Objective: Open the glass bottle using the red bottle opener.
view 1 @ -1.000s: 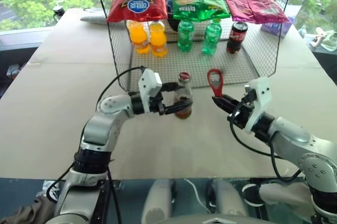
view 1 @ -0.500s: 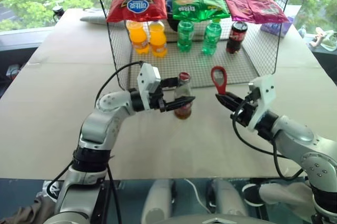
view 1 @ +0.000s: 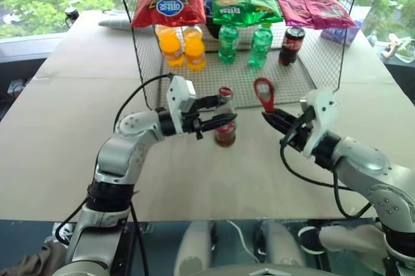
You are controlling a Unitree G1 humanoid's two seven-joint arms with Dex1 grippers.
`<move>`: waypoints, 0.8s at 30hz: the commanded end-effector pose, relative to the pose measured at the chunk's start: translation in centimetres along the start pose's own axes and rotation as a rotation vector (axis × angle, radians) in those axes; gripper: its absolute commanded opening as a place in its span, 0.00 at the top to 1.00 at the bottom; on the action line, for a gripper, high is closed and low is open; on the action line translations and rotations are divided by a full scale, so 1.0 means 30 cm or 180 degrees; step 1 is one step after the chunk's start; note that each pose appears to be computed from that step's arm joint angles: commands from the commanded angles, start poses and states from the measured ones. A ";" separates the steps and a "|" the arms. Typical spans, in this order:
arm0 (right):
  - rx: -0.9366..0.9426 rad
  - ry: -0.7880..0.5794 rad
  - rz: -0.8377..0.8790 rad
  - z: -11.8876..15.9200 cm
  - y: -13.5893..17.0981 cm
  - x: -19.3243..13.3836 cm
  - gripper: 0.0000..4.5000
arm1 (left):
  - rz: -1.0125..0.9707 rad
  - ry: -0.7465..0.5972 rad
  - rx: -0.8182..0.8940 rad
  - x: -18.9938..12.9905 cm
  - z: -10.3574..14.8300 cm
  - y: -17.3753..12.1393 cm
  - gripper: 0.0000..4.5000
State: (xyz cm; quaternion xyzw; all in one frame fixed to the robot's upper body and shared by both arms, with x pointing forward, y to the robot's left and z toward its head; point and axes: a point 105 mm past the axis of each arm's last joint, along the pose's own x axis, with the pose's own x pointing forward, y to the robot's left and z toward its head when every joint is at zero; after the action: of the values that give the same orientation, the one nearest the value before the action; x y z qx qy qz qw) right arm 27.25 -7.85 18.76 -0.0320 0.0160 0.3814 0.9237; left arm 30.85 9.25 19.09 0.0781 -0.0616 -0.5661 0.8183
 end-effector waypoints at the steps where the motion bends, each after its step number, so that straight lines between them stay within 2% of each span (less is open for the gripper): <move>1: -0.0519 -0.0161 0.0052 0.050 0.023 0.014 1.00 | -0.0097 -0.0099 0.0153 0.006 0.050 -0.021 0.56; 8: -0.1245 -0.0302 -0.0157 0.086 -0.010 0.039 1.00 | -0.0106 -0.0071 0.0168 0.009 0.049 -0.024 0.56; 14: -0.1690 -0.0312 -0.0155 0.082 -0.012 0.055 1.00 | -0.0109 -0.0075 0.0161 0.013 0.051 -0.021 0.56; 24: -0.2841 -0.0461 -0.0333 0.084 -0.033 0.057 1.00 | -0.0102 -0.0067 0.0165 0.013 0.049 -0.014 0.56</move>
State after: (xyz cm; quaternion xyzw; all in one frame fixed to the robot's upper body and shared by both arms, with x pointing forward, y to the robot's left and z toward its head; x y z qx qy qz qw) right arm 29.86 -7.42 20.10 -0.3801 -0.1750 0.3104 0.8535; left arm 30.76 9.06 19.16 0.0837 -0.0591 -0.5690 0.8159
